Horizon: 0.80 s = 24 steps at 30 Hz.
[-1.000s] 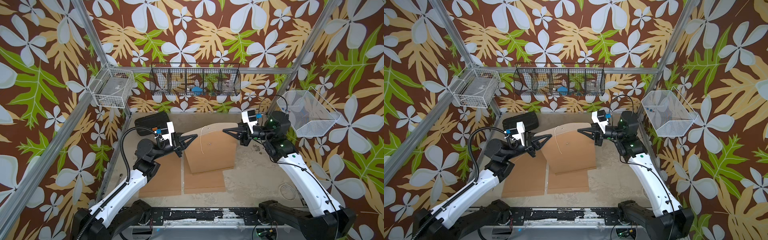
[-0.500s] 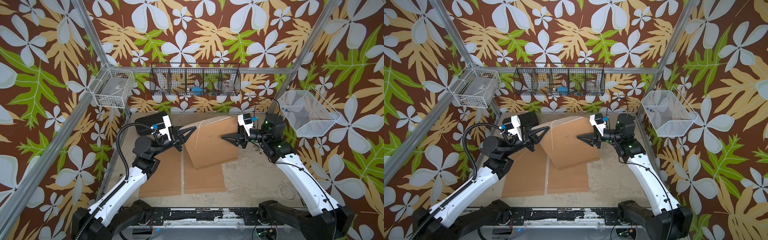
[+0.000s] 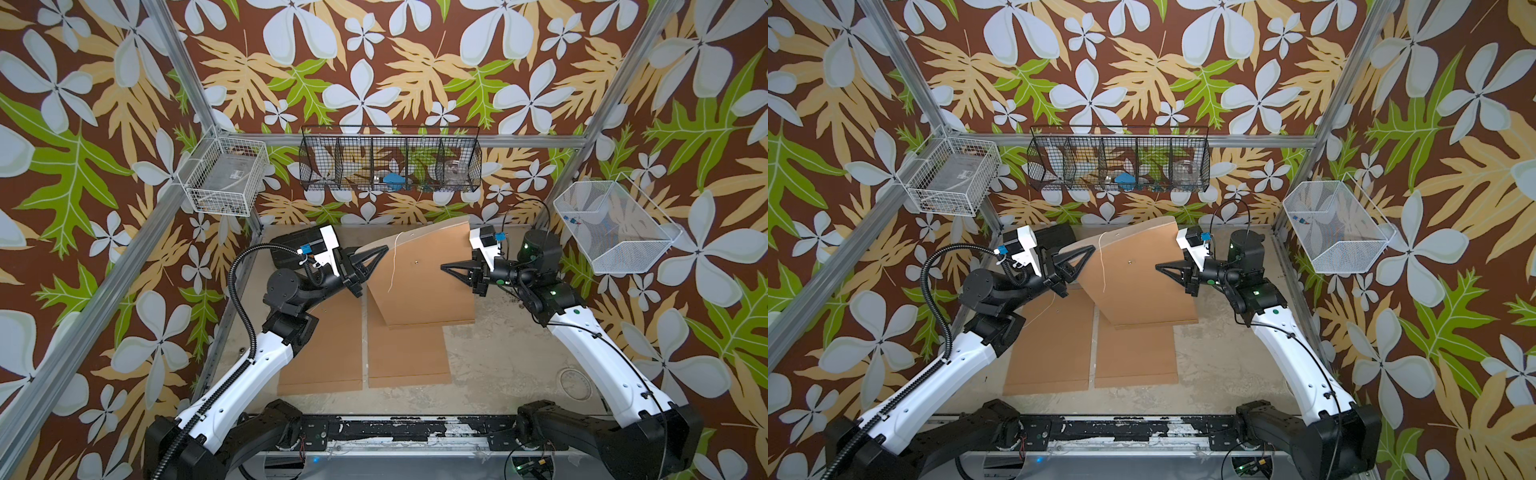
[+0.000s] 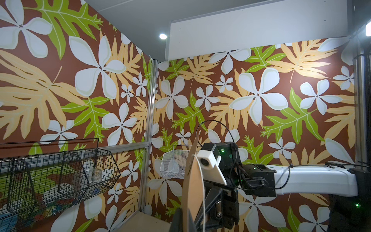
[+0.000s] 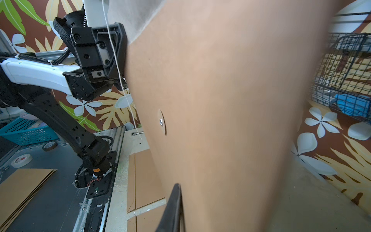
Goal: Open the file bag
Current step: Open the file bag, then place the file bag at the center of the board.
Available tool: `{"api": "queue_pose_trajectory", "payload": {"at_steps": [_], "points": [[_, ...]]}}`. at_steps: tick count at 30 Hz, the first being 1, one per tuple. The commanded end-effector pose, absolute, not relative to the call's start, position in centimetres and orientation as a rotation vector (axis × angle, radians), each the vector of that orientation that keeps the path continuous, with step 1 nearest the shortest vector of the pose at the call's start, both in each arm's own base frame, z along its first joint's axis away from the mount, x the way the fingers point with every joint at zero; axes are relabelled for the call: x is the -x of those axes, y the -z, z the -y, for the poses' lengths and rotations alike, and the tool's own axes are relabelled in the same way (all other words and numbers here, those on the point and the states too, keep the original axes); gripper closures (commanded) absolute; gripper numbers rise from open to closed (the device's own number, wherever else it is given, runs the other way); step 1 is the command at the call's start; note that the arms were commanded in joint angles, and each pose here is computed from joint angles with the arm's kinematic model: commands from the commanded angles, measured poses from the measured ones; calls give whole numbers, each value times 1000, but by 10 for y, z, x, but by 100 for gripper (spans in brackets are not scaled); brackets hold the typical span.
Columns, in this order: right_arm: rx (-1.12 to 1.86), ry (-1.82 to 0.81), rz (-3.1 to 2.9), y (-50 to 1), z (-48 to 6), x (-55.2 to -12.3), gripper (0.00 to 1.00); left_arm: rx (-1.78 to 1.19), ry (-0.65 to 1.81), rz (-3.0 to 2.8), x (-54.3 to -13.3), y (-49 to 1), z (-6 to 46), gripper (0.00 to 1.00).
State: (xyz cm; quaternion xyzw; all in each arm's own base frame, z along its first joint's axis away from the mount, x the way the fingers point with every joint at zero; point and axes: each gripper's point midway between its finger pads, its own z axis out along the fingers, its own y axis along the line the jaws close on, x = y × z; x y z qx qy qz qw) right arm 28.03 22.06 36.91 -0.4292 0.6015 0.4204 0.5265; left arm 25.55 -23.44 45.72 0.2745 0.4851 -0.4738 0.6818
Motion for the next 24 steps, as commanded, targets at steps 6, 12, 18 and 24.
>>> {"api": "queue_pose_trajectory", "payload": {"at_steps": [6,12,18,24], "points": [[956,-944,-1467,-383,-213,-281,100,-557,1037,-1113,-273,-448,229,88],[827,-931,-1605,-382,-192,-300,100,-475,975,-1153,-288,-444,214,57],[697,-910,-1749,-379,-171,-309,100,-414,877,-1189,-296,-444,200,53],[525,-788,-1907,-372,-150,-321,100,-352,840,-1214,-295,-440,187,52]]}}
